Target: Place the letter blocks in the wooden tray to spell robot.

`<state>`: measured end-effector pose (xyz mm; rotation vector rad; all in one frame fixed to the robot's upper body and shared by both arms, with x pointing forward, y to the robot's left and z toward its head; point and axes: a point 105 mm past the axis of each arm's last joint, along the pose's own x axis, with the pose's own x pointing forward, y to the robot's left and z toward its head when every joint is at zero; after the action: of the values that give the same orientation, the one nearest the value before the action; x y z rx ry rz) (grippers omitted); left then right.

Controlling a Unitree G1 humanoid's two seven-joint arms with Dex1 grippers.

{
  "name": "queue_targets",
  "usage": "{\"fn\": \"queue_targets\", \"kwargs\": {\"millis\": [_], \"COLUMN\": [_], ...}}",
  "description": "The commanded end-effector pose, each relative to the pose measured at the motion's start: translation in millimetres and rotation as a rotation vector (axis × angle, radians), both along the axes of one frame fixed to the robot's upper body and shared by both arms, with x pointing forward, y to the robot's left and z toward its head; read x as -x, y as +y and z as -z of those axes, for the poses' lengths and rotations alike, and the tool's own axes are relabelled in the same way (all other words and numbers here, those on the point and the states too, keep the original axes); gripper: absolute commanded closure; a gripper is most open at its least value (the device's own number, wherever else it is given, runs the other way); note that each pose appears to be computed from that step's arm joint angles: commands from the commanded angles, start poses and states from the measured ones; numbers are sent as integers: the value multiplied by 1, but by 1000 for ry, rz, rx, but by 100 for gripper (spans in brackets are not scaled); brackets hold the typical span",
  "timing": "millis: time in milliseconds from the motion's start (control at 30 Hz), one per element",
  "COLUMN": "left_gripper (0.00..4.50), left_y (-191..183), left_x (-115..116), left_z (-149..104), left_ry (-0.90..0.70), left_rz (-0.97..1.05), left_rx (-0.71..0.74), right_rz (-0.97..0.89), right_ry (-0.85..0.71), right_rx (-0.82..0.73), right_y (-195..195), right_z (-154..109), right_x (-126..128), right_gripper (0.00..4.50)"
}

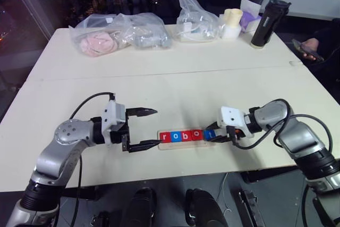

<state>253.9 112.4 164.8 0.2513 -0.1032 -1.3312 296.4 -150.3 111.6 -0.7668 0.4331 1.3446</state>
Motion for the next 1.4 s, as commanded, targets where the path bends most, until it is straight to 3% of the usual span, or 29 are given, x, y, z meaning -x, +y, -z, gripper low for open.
{"fn": "queue_targets", "kwargs": {"millis": [33, 667, 867, 900, 1167, 1400], "left_gripper": [0, 0, 0, 0, 0, 0], "left_y": [-3, -7, -8, -8, -7, 7], "left_x": [4, 5, 4, 4, 4, 1], "left_z": [-9, -12, -12, -12, -11, -11], "left_ry": [-39, -38, -40, -40, -32, 53], "left_rz": [19, 20, 24, 24, 10, -73], "left_rx": [4, 9, 10, 10, 0, -22], "right_rz": [-23, -21, -14, -13, 47, 146], "right_ry": [-46, -38, -38, -39, -74, -75], "right_rx": [-6, -9, -13, -15, -86, -127], "right_y": [5, 10, 11, 11, 9, -11], "right_z": [-10, -5, -8, -9, -32, -52], "right_x": [-3, -7, -7, -7, -8, 31], "right_gripper": [334, 334, 27, 6, 6, 6]}}
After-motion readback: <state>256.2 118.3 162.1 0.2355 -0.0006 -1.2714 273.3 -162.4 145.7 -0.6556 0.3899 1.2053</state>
